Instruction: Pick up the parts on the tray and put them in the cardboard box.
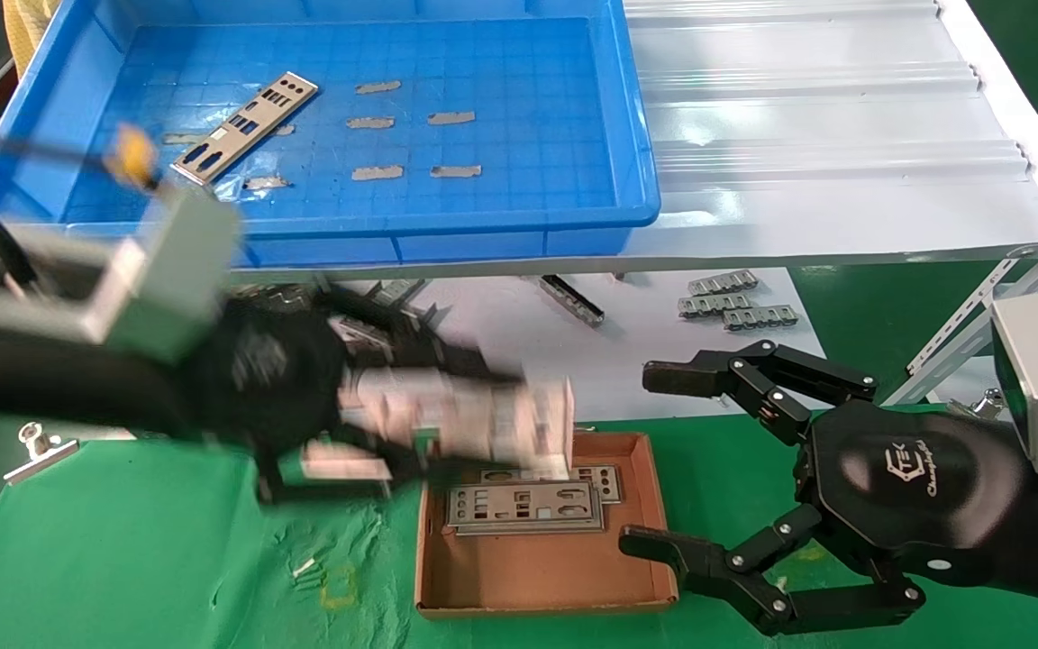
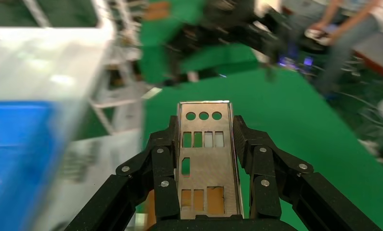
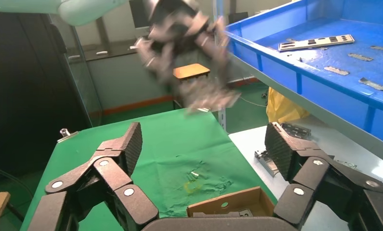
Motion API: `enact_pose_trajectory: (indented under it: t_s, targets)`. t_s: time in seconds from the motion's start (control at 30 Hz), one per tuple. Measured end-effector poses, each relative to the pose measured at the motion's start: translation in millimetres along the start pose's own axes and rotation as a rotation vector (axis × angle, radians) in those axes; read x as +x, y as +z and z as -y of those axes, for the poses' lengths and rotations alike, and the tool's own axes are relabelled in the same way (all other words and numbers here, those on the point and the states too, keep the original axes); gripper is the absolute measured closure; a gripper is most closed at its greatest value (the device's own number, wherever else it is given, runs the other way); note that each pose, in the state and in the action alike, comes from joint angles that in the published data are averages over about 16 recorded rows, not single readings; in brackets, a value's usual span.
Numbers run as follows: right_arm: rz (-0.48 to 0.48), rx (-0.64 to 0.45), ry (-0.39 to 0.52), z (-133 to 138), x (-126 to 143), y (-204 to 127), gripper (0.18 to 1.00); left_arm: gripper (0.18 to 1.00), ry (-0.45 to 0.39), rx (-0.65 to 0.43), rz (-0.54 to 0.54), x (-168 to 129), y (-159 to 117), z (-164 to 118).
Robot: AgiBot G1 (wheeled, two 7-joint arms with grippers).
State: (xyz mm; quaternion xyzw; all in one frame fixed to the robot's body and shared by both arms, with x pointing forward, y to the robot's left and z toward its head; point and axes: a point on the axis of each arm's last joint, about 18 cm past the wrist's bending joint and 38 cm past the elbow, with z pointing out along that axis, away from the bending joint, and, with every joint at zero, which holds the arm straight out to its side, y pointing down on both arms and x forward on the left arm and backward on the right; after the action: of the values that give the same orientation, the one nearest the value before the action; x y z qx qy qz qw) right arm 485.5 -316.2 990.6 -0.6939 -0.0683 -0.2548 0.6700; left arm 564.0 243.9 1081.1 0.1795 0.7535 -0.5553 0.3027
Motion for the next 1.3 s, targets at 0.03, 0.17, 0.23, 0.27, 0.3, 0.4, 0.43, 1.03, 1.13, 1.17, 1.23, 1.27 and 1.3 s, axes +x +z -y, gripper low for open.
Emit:
enact_pose_trajectory:
  t_s: [0.03, 0.17, 0.23, 0.27, 0.3, 0.4, 0.43, 1.03, 1.13, 1.17, 1.23, 1.27, 1.3]
  targets:
    - [0.000, 0.000, 0.000, 0, 0, 0, 0.286, 0.746, -0.001, -0.006, -0.009, 3, 5, -5]
    - [0.000, 0.000, 0.000, 0, 0, 0, 0.235, 0.746, -0.012, -0.035, -0.025, 9, 26, -32]
    - [0.000, 0.000, 0.000, 0, 0, 0, 0.221, 0.746, -0.013, -0.053, -0.025, 9, 38, -47]
    - [0.000, 0.000, 0.000, 0, 0, 0, 0.214, 0.746, -0.011, -0.063, -0.024, 9, 45, -54]
    - [0.000, 0.000, 0.000, 0, 0, 0, 0.207, 0.746, -0.007, -0.073, -0.024, 10, 52, -62]
    - [0.000, 0.000, 0.000, 0, 0, 0, 0.192, 0.746, 0.002, -0.103, -0.030, 13, 74, -84]
    - [0.000, 0.000, 0.000, 0, 0, 0, 0.189, 0.746, 0.004, -0.113, -0.034, 14, 82, -91]
    - [0.000, 0.000, 0.000, 0, 0, 0, 0.179, 0.747, 0.019, -0.261, -0.058, 33, 165, -171]
    - [0.000, 0.000, 0.000, 0, 0, 0, 0.179, 0.746, 0.027, -0.272, -0.049, 32, 165, -176]
    - [0.000, 0.000, 0.000, 0, 0, 0, 0.179, 0.746, 0.030, -0.275, -0.047, 31, 165, -177]
    - [0.000, 0.000, 0.000, 0, 0, 0, 0.179, 0.741, 0.036, -0.278, -0.043, 31, 165, -179]
    - [0.000, 0.000, 0.000, 0, 0, 0, 0.179, 0.738, 0.038, -0.279, -0.041, 30, 165, -180]
    - [0.000, 0.000, 0.000, 0, 0, 0, 0.179, 0.735, 0.038, -0.279, -0.038, 30, 165, -180]
